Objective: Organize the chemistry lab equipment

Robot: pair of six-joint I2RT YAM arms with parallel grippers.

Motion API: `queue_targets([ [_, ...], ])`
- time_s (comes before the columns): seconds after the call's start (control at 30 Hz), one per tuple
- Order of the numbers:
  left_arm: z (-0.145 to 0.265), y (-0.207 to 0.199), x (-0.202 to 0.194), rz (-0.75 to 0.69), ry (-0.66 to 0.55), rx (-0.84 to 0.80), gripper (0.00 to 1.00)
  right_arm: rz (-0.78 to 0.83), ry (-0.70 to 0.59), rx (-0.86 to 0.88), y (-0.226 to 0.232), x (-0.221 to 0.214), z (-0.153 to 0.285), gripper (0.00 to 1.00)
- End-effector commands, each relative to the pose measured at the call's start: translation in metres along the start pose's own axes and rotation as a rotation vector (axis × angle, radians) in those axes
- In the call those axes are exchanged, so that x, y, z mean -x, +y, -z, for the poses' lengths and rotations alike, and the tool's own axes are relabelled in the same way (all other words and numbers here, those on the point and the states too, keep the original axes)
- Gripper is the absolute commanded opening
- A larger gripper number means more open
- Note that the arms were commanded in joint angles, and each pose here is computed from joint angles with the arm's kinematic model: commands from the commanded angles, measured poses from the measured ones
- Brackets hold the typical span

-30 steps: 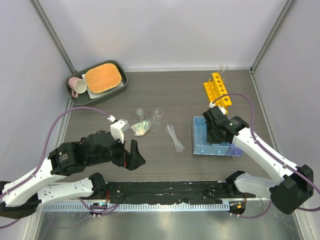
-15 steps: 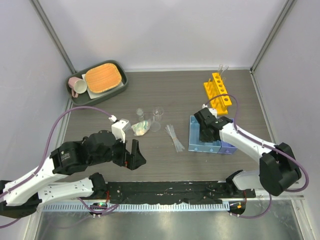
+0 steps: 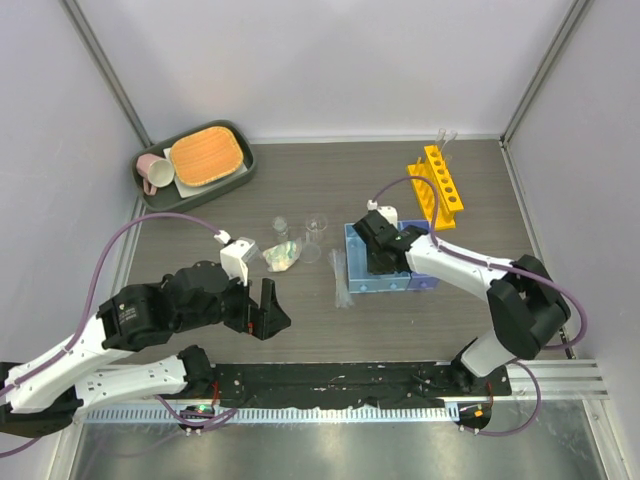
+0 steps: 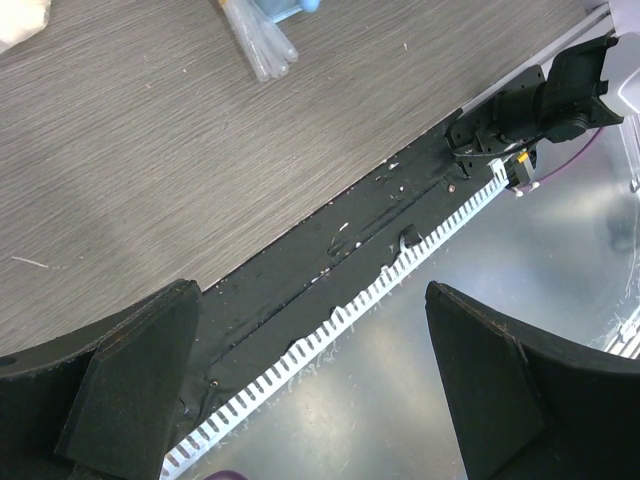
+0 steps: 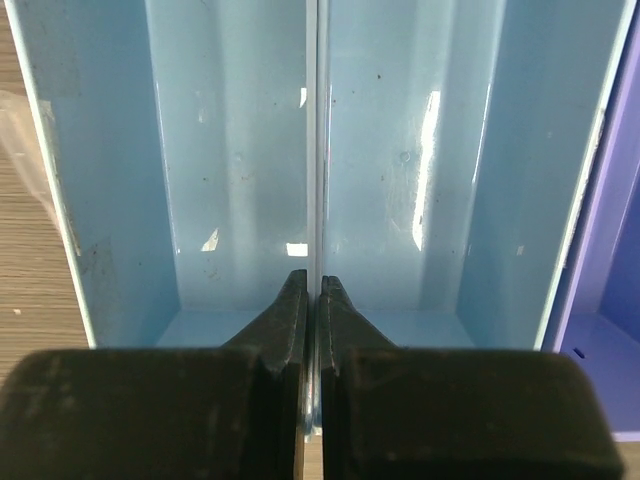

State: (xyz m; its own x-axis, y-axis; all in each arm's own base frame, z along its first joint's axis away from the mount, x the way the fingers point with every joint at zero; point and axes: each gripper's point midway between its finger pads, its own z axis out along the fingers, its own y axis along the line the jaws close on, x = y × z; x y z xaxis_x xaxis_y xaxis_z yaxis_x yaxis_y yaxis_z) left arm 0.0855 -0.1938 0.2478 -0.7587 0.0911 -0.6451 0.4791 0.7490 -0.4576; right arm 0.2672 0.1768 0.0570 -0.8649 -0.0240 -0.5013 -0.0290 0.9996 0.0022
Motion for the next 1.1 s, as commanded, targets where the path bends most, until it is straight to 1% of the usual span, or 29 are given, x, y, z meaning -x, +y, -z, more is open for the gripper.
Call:
queue_targets([
  [0.0, 0.003, -0.002, 0.011, -0.009, -0.040, -0.003, 1.00, 0.013, 0.124, 0.035, 0.024, -0.034, -0.019, 0.01],
  [0.3, 0.010, 0.001, 0.010, 0.000, -0.043, 0.006, 1.00, 0.064, 0.124, 0.084, 0.071, -0.032, -0.023, 0.01],
  [0.43, 0.010, 0.002, 0.010, 0.000, -0.043, 0.008, 1.00, 0.072, 0.108, 0.061, 0.069, -0.030, -0.019, 0.01],
  [0.47, 0.010, 0.002, 0.010, 0.000, -0.042, 0.009, 1.00, 0.071, 0.105, 0.048, 0.066, -0.029, -0.018, 0.03],
  [0.5, 0.009, 0.001, 0.010, -0.002, -0.040, 0.007, 1.00, 0.072, 0.102, 0.048, 0.066, -0.029, -0.015, 0.11],
  [0.57, 0.008, 0.000, 0.010, -0.005, -0.036, 0.004, 1.00, 0.072, 0.094, 0.048, 0.063, -0.025, -0.008, 0.20],
  [0.6, 0.008, -0.001, 0.009, -0.005, -0.034, 0.002, 1.00, 0.077, 0.091, 0.042, 0.061, -0.024, -0.006, 0.32],
  [0.7, 0.006, -0.002, 0.010, -0.009, -0.028, 0.002, 1.00, 0.091, 0.051, 0.018, 0.057, -0.011, 0.009, 0.47],
  [0.77, 0.006, -0.003, 0.011, -0.013, -0.032, -0.001, 1.00, 0.094, 0.029, 0.012, 0.054, -0.004, 0.022, 0.50],
  [0.87, 0.004, -0.004, 0.011, -0.013, -0.029, -0.004, 1.00, 0.104, -0.023, 0.018, 0.057, 0.014, 0.043, 0.50],
  [0.93, 0.002, -0.005, 0.011, -0.013, -0.026, -0.005, 1.00, 0.117, -0.070, 0.033, 0.067, 0.031, 0.060, 0.51],
  [1.07, 0.002, -0.005, 0.011, -0.012, -0.028, -0.007, 1.00, 0.142, -0.112, 0.047, 0.080, 0.051, 0.080, 0.50],
])
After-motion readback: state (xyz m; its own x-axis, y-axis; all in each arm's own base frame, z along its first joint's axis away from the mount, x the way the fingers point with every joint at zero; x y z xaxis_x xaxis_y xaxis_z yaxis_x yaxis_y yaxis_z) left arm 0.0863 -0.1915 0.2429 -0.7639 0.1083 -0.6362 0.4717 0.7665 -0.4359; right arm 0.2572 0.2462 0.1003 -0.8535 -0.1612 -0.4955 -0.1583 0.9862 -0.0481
